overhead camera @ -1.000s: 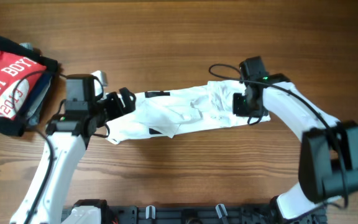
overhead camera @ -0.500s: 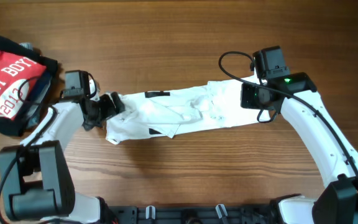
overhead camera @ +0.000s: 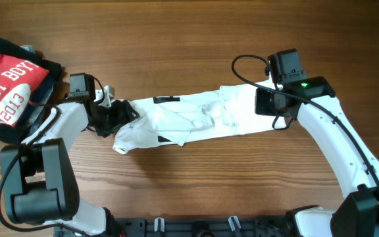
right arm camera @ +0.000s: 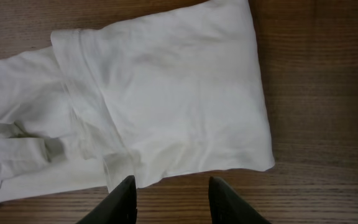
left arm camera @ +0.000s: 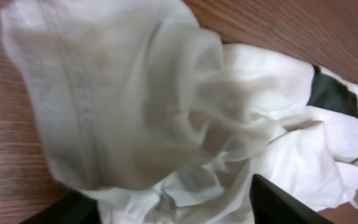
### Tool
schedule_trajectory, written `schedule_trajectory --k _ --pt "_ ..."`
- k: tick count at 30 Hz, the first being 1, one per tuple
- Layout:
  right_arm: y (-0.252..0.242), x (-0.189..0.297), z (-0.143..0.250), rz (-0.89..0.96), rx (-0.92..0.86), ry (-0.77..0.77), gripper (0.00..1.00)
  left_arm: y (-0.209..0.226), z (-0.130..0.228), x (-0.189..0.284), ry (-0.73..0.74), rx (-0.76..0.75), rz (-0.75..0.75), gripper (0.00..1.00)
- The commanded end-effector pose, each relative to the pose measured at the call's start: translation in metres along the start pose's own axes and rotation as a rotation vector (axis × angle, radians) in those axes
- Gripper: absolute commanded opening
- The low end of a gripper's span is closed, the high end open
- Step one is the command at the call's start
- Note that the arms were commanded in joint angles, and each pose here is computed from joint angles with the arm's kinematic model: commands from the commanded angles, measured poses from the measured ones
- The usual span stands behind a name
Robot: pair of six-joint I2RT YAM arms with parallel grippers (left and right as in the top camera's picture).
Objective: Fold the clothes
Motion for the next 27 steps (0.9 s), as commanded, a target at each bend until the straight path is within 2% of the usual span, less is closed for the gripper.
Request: schedule_trajectory --k 1,2,5,6,8,11,16,17,18,20,21,22,27 --pt "-0.003 0.003 -0.002 0.017 -0.004 -0.008 0.38 0.038 0.036 -0.034 0.156 0.076 -0.132 0.52" --pt "-0.003 0.003 -0.001 0.018 -0.004 -0.005 0.38 0.038 0.035 -0.035 0.151 0.074 -0.131 0.44" --pt "-0.003 0.003 -0.001 0.018 -0.003 -0.001 0.38 0.039 0.032 -0.035 0.135 0.068 -0.145 0.33" --pt "-0.003 0.003 -0.001 0.018 -0.003 -0.001 0.38 0.040 0.032 -0.035 0.132 0.067 -0.147 0.34" --pt "-0.003 0.003 -0.001 0.018 -0.003 -0.001 0.38 0.042 0.031 -0.035 0.121 0.065 -0.172 0.56" --pt "-0.003 0.003 -0.001 0.018 -0.003 -0.001 0.38 0.051 0.029 -0.034 0.094 0.060 -0.248 0.55" --pt "-0.003 0.003 0.000 0.018 -0.003 0.000 0.38 0.056 0.031 -0.039 0.072 0.055 -0.246 0.55" --pt "-0.003 0.003 -0.001 0.018 -0.003 -0.001 0.38 0.057 0.032 -0.040 0.070 0.057 -0.246 0.52" --pt "-0.003 0.003 -0.001 0.018 -0.003 -0.001 0.38 0.058 0.032 -0.040 0.070 0.072 -0.247 0.44" --pt "-0.003 0.003 0.000 0.018 -0.003 0.000 0.38 0.057 0.033 -0.040 0.074 0.087 -0.242 0.18" --pt "-0.003 0.003 0.000 0.018 -0.003 0.001 0.38 0.057 0.033 -0.040 0.073 0.086 -0.241 0.08" --pt "-0.003 0.003 0.000 0.019 -0.003 0.002 0.38 0.057 0.032 -0.039 0.071 0.086 -0.241 0.04" --pt "-0.007 0.004 0.001 0.051 -0.005 0.007 0.38 0.057 0.005 -0.001 -0.035 0.110 -0.347 0.04"
Point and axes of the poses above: each gripper's point midway between its finger pads, its own x axis back along the fingers, its own y axis along the line the jaws close on, z = x × y, the point moved 6 cm from there along x, back along the fingers, and after that the axes turned 8 degrees about x, right-handed, at the moved point
